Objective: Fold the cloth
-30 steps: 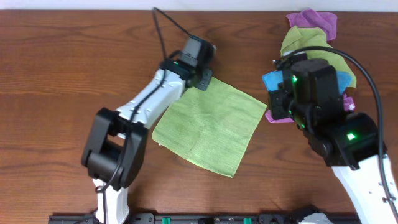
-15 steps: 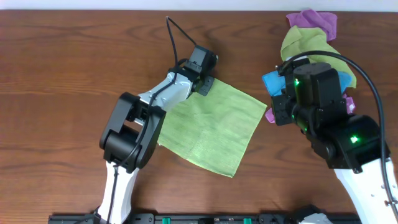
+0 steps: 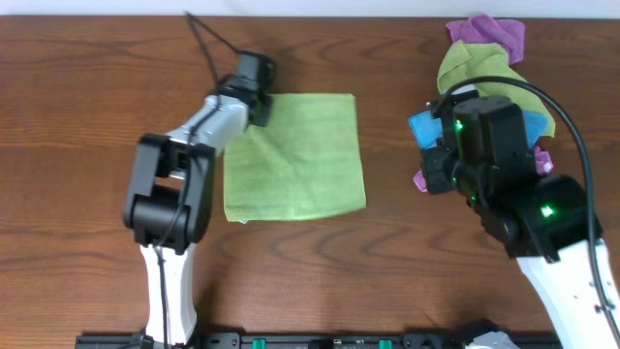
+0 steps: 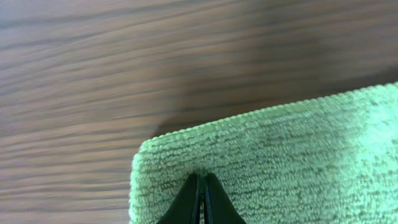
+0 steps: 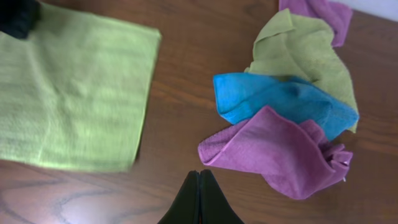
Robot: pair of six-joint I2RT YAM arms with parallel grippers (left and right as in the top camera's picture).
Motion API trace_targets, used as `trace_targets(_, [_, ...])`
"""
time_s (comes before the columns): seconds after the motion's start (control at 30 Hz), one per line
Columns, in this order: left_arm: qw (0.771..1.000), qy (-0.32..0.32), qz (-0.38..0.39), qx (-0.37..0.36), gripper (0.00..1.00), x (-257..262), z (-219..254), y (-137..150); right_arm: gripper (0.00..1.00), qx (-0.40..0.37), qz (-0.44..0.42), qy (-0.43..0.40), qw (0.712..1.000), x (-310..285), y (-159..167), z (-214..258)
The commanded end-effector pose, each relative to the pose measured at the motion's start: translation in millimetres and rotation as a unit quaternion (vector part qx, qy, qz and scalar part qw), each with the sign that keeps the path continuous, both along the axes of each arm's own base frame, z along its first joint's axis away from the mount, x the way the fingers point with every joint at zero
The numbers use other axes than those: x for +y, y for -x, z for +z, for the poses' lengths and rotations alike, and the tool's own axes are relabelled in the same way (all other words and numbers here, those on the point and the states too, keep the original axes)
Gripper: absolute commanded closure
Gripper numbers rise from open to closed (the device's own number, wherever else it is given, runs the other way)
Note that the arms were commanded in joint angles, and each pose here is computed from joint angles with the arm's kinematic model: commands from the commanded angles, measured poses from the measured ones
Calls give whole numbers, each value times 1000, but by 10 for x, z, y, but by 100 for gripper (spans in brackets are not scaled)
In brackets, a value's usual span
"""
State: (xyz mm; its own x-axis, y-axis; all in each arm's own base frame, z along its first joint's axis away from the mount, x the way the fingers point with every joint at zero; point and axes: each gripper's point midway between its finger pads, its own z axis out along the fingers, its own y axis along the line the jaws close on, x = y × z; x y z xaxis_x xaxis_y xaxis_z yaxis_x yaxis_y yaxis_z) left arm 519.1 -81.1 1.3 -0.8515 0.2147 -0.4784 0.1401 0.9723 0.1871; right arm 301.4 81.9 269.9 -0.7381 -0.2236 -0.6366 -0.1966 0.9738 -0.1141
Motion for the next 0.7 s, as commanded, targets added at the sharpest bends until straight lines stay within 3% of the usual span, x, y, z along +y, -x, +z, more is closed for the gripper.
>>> trace_targets(0.0, [998, -10, 9, 55, 94, 222, -379, 175, 98, 18, 7, 0, 1000, 68, -134, -125])
trace_targets(0.23, [998, 37, 31, 48, 94, 127, -356, 137, 98, 24, 29, -24, 999, 344, -536, -381])
trace_targets(0.37, [992, 102, 66, 35, 94, -12, -133, 65, 99, 50, 51, -32, 997, 493, -668, -627])
trace_targets(0.5, [985, 148, 90, -1, 94, -84, 557, -3, 99, 49, 61, -28, 997, 529, -831, -759])
trace_targets(0.67, [983, 159, 87, -41, 94, -23, 1545, 227, 99, 46, 72, -39, 996, 396, -905, -737])
